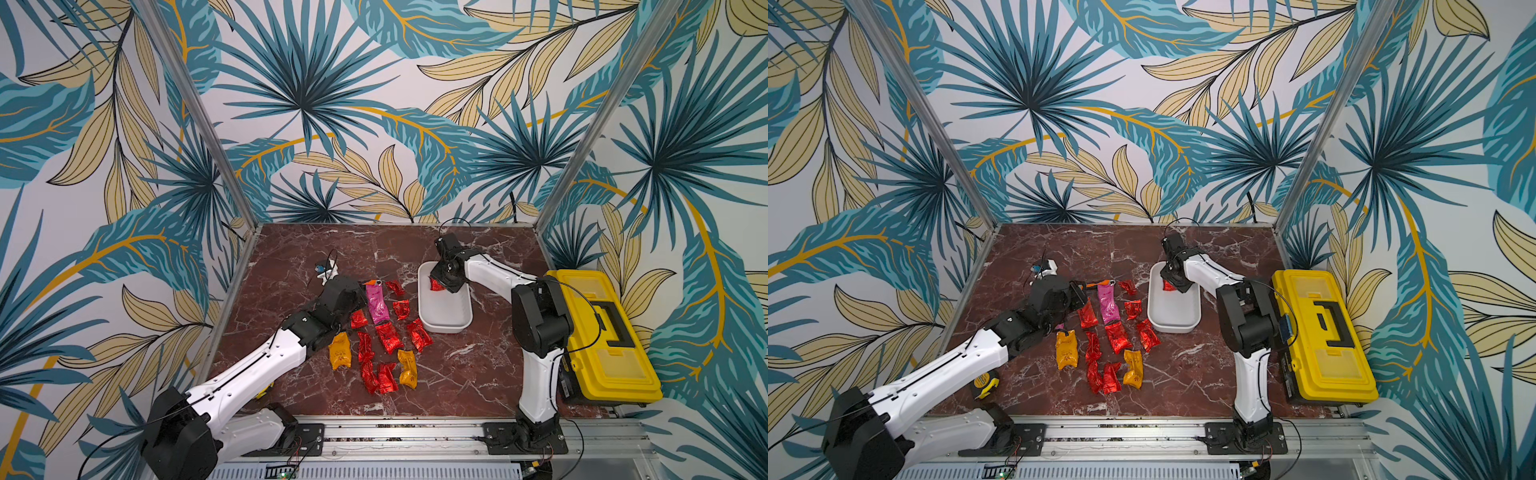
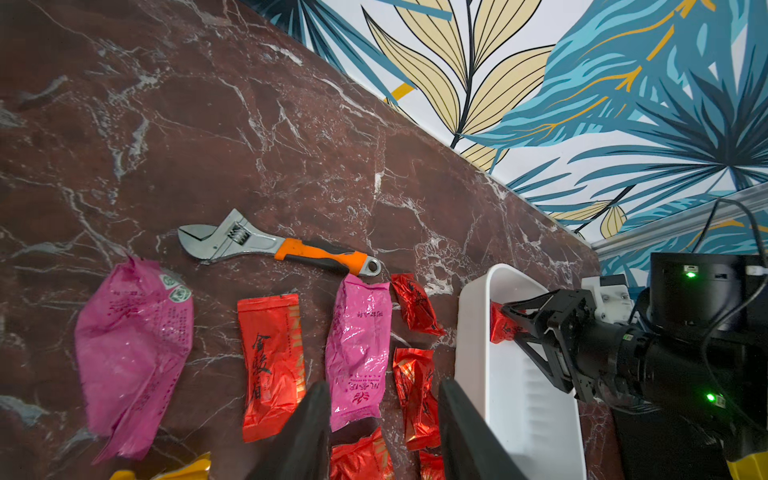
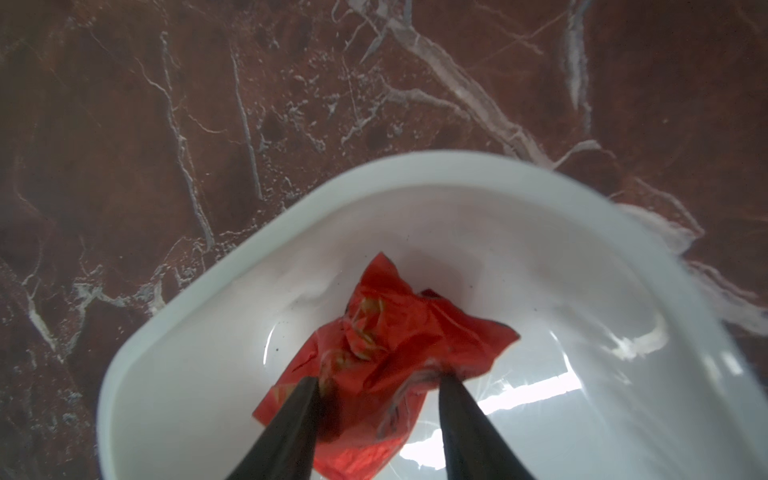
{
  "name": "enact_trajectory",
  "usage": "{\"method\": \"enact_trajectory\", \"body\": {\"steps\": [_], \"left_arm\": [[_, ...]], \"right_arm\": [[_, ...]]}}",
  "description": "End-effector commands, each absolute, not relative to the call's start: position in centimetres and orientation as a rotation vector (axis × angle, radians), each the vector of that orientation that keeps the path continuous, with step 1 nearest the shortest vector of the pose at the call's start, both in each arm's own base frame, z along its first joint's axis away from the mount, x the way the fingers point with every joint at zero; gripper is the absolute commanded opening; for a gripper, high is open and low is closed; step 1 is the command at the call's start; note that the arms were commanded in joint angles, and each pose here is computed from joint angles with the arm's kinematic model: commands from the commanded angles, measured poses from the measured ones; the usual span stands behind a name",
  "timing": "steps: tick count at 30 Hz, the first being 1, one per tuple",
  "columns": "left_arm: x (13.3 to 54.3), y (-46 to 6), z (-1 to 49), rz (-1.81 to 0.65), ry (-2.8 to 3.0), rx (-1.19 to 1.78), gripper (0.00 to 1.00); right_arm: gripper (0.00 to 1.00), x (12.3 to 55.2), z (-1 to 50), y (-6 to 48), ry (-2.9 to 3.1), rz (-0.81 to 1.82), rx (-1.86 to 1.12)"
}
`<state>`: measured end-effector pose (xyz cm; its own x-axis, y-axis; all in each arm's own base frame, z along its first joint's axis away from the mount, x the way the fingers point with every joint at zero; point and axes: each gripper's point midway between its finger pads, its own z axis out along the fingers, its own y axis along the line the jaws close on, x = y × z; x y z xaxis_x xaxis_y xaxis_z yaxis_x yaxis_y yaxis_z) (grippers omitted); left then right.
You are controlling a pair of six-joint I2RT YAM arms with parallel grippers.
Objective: Take the tea bags out of the storage box
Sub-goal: Pick up the tea bag from the storage box, then place the tea bag at the center of the board.
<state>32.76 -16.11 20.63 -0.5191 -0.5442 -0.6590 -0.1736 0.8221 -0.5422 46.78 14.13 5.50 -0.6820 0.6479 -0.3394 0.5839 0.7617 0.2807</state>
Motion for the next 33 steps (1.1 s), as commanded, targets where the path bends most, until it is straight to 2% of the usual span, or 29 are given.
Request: {"method": "enact_trajectory", "body": {"steps": [1, 5, 12, 16, 23, 28, 33], "left_arm": [[32.1, -14.6, 19.9, -0.461, 2.108, -0.549, 0.48], [32.2, -14.1, 20.0, -0.453, 2.1, -0.559, 0.48], [32.5, -13.1, 19.7, -0.445, 2.101, -0.591, 0.49], [32.5, -12.0, 19.7, -0.448, 2.088, -0.621, 0.49], [32.2, -9.9, 19.1, -0.465, 2.076, -0.692, 0.49], [31.8, -8.8, 18.5, -0.491, 2.074, -0.743, 0.49], [31.4, -8.4, 18.3, -0.49, 2.083, -0.754, 0.49]], "right_arm": [[0.41, 46.8, 4.7, 14.2, 2.541, 0.19, 0.948], [0.27, 46.5, 4.7, 14.3, 2.543, 0.211, 0.934], [0.11, 45.4, 8.1, 14.6, 2.536, 0.284, 0.837], [0.1, 44.1, 10.8, 15.4, 2.537, 0.346, 0.726], [0.1, 41.8, 14.6, 21.4, 2.576, 0.382, 0.239], [0.1, 42.0, 14.5, 25.5, 2.615, 0.251, -0.076], [0.1, 44.0, 12.8, 26.6, 2.636, 0.106, -0.163]]}}
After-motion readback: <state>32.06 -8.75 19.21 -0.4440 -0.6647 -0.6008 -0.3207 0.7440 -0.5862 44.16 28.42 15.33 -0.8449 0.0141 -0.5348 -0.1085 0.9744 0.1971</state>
